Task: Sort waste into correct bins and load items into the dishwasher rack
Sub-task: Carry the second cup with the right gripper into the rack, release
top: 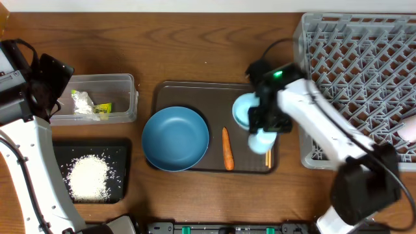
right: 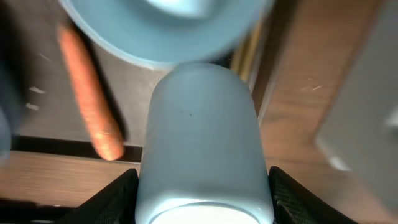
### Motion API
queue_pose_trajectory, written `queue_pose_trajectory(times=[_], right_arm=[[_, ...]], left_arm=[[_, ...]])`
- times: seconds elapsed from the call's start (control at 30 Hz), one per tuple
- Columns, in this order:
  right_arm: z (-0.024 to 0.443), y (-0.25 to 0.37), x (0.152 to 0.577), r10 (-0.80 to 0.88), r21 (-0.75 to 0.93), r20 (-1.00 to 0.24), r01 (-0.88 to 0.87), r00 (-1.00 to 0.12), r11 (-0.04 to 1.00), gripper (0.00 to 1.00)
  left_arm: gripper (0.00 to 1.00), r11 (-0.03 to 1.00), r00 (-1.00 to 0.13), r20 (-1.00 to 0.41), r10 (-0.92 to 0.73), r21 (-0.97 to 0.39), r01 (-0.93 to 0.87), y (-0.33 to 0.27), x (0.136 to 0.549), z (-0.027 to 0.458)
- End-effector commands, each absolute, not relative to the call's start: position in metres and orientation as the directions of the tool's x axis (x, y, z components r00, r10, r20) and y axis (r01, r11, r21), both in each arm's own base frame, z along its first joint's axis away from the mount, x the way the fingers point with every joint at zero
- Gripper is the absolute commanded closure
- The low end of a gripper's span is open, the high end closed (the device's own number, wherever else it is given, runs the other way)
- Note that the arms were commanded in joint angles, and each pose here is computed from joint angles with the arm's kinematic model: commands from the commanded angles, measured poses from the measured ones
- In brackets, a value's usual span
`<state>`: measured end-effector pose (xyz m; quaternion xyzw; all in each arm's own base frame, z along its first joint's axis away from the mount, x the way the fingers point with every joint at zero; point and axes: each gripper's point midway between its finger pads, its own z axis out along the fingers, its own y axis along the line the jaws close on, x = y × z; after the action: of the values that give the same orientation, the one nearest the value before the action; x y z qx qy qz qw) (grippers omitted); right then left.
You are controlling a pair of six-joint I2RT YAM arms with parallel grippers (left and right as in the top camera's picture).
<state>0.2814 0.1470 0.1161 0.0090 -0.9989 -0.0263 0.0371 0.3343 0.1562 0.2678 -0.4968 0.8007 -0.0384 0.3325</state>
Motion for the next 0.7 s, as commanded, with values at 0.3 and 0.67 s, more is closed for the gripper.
queue_pose_trajectory(times=[0.3, 0.67], right_arm=[[0.246, 0.019, 0.359, 0.320, 0.218, -0.358, 0.254, -0.877, 0.942, 0.37], [0.266, -0.181, 0.371, 0.673, 0.286, -0.517, 0.635, -0.528, 0.718, 0.33]], left_arm=[[0.02, 0.492, -0.275, -0.495, -0.824, -0.387, -0.779, 0.158, 0.333, 0.266], [0.02, 0.492, -0.275, -0.495, -0.824, -0.387, -0.779, 0.158, 0.333, 0.266]])
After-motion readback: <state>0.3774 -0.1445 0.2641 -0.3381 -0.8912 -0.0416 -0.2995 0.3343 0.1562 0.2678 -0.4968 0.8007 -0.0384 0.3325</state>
